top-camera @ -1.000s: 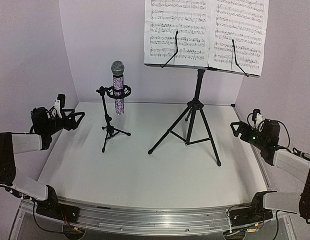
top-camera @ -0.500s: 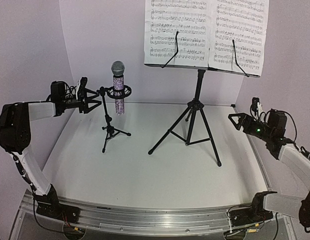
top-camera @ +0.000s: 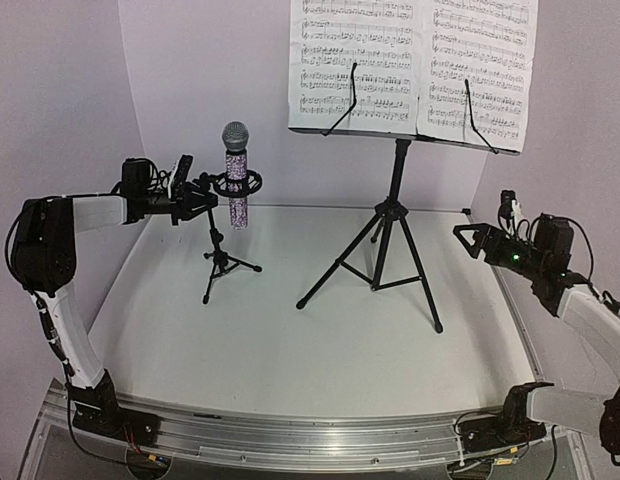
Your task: Pack up the instrument practice props
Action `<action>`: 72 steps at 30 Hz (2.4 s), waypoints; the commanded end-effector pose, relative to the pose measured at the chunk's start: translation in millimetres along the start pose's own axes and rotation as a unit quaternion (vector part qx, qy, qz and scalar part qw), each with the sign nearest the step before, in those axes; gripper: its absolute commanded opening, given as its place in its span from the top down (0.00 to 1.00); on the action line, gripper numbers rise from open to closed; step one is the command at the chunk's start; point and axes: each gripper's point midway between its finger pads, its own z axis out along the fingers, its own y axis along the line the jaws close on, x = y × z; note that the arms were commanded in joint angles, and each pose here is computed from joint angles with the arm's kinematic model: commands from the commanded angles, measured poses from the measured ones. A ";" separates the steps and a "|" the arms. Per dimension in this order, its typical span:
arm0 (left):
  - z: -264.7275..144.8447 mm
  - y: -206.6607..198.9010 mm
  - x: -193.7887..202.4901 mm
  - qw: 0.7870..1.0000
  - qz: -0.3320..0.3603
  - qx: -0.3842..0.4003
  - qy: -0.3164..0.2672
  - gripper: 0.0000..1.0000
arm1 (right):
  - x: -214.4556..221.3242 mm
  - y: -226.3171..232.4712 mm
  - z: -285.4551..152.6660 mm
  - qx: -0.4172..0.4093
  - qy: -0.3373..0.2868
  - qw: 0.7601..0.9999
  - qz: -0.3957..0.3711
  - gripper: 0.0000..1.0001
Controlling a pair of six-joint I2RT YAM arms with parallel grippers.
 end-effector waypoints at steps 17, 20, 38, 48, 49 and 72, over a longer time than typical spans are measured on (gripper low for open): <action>-33.2 -20.7 -31.9 0.956 -0.071 -0.285 -0.007 1.00 | -39.8 144.6 12.8 -0.025 0.080 0.996 -0.017 0.10; -31.9 -41.0 -28.7 0.948 -0.081 -0.309 -0.008 1.00 | -34.5 178.9 10.9 -0.044 0.112 0.993 -0.007 0.13; -36.2 -81.2 -10.3 0.937 -0.051 -0.344 -0.019 1.00 | 139.7 386.9 101.2 -0.243 0.272 0.929 -0.063 0.16; -36.9 -83.7 -4.6 0.936 -0.068 -0.344 -0.022 1.00 | 170.4 421.2 218.3 -0.279 0.241 0.915 0.163 0.37; -36.7 -85.1 -4.5 0.937 -0.068 -0.341 -0.022 1.00 | 174.5 415.0 227.1 -0.274 0.241 0.910 0.196 0.39; -32.8 -91.9 -3.4 0.943 -0.074 -0.322 -0.036 1.00 | 211.6 398.3 300.7 -0.266 0.249 0.861 0.354 0.64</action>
